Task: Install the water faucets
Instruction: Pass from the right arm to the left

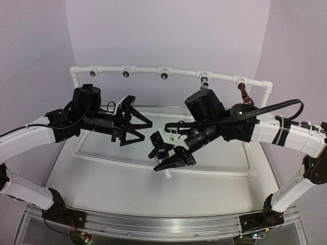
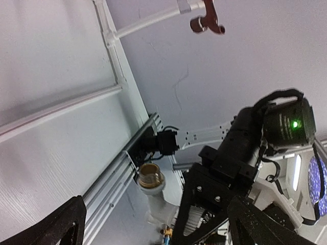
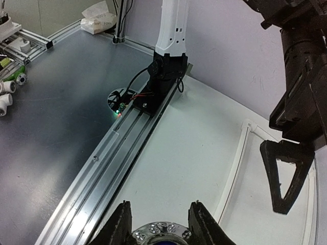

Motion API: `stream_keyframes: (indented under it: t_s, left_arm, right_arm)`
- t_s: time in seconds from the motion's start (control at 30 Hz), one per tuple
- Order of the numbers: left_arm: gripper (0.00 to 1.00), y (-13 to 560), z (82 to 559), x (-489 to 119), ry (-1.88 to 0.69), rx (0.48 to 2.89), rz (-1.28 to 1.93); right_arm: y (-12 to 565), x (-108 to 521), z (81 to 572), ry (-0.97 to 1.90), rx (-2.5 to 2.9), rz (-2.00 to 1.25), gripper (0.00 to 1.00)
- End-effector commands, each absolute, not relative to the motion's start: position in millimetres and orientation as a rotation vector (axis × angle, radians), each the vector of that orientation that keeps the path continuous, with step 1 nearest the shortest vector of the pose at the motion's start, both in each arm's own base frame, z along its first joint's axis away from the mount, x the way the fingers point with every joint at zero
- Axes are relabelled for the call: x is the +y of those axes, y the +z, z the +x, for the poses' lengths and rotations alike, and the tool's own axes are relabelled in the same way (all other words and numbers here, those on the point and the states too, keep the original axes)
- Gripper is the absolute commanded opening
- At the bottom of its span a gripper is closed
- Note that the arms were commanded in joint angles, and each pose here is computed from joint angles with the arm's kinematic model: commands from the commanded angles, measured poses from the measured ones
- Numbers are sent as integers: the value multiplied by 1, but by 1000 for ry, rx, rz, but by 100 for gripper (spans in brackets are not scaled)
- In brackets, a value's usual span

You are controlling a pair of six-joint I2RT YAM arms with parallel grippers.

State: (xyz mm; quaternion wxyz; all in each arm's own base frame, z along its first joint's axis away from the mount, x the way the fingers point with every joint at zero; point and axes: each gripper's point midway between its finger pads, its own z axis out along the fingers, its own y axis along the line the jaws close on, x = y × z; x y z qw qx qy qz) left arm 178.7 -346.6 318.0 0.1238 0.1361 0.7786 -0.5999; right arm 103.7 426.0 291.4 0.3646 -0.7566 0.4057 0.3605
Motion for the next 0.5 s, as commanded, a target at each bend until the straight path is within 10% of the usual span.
stream_keyframes:
  t_s: [0.0,0.47]
  left_arm:
    - [98,321,157,-366,-1876,2230,514]
    - [68,296,152,-392,-1893,2312,565]
  right_arm:
    - [314,439,100,915,890,-1928,0]
    - [314,451,112,786,908,-1835,0]
